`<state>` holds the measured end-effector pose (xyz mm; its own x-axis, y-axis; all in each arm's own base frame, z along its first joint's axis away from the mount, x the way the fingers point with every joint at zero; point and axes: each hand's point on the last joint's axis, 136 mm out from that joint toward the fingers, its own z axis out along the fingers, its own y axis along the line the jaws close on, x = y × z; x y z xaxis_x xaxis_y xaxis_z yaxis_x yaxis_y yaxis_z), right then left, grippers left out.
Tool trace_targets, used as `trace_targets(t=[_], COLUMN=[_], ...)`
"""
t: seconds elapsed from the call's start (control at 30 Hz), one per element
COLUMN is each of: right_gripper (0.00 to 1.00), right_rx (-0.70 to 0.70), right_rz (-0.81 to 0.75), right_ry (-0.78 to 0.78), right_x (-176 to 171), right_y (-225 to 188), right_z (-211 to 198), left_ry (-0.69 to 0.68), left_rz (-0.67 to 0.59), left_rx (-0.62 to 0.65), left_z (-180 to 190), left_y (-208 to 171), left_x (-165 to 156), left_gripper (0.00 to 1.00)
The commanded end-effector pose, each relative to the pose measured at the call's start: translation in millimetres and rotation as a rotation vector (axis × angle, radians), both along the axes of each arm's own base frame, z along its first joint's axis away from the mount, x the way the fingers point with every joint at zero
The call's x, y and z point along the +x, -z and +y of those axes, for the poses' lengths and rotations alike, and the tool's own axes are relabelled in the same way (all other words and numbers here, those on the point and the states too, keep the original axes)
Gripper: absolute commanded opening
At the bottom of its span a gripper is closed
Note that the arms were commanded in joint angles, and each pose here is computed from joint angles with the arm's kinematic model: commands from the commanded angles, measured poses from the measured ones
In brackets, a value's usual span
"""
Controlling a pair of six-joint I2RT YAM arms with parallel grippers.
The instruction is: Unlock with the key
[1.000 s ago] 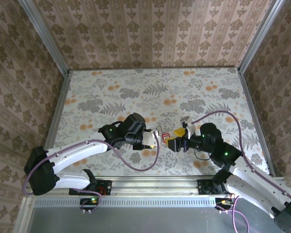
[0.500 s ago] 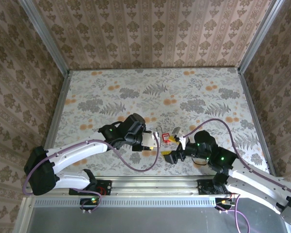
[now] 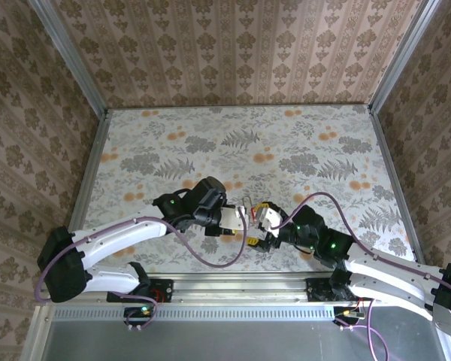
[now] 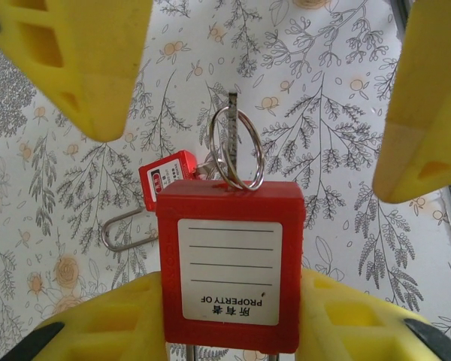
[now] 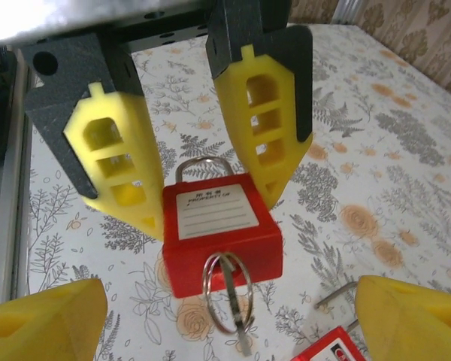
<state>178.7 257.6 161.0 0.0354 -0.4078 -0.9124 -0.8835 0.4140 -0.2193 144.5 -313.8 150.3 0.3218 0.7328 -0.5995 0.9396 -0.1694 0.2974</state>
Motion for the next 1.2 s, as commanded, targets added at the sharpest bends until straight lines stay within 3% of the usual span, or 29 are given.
trace_targets(t=[0.0, 0.67, 1.17], right_gripper=[0.85, 0.74, 0.73], right_rx=[0.01, 0.01, 0.075], right_rz=[-0.068, -0.032, -0.048], right_ry=[-0.044, -0.116, -0.03], right_x=[0, -1, 15], right_y=[-7, -8, -21], right_z=[8, 22, 8], left_ry=[0.04, 0.084, 0.084], left_rz=[0.011, 0.031, 0.044], left_rx=[-0.022, -0.001, 0.005], left_z=[-4, -6, -7], left_y=[-9, -1, 4], left_x=[-7, -19, -20], left_gripper=[0.0, 0.0, 0.0])
